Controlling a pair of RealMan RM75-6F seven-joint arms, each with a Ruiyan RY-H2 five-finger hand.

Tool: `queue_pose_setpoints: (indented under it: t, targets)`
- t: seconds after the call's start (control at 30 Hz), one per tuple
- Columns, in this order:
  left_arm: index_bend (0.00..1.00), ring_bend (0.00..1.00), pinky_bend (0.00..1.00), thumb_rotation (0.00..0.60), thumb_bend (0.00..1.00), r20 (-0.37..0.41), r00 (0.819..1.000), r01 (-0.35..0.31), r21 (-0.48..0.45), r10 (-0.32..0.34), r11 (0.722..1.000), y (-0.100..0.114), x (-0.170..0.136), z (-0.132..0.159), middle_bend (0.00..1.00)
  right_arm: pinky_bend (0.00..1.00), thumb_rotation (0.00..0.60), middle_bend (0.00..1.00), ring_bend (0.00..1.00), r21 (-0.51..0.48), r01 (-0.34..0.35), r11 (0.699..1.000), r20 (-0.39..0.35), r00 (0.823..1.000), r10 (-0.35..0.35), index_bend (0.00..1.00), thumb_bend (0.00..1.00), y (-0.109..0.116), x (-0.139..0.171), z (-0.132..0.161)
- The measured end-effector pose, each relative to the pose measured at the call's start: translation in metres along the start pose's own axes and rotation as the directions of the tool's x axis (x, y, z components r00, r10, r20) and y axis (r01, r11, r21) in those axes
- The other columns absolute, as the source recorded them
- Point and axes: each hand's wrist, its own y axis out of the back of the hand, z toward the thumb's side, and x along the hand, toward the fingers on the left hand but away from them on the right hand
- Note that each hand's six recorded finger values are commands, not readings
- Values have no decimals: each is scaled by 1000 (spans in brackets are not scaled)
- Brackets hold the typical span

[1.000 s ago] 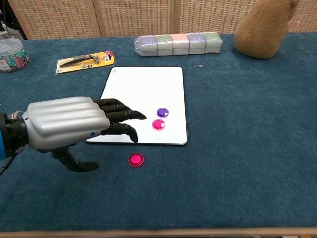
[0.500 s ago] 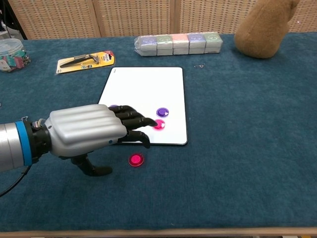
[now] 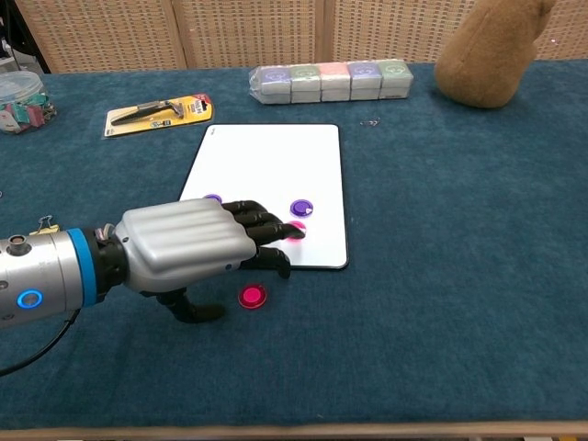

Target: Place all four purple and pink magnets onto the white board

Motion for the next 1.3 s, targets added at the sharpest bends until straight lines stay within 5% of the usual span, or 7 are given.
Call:
queue_pose_setpoints:
  t: [0.5, 0.87, 1.3]
  targets:
    - [302, 0, 0, 600, 321, 14, 1000, 11, 9, -11, 1000, 1, 7, 9, 0, 0, 600, 0, 0, -7, -2, 1000, 0, 1000, 2, 289, 0, 0, 0, 0]
    - [633, 0, 0, 600, 337, 6, 1000, 11, 5, -11, 1000, 1, 6, 9, 0, 0, 600, 0, 0, -8, -5, 1000, -1, 1000, 5, 289, 0, 0, 0, 0]
    - [830, 0, 10, 600, 356, -12, 1000, -25, 28, 26, 999, 1, 5, 8, 0, 0, 600, 0, 0, -11, -5, 1000, -3, 1000, 5, 289, 0, 0, 1, 0]
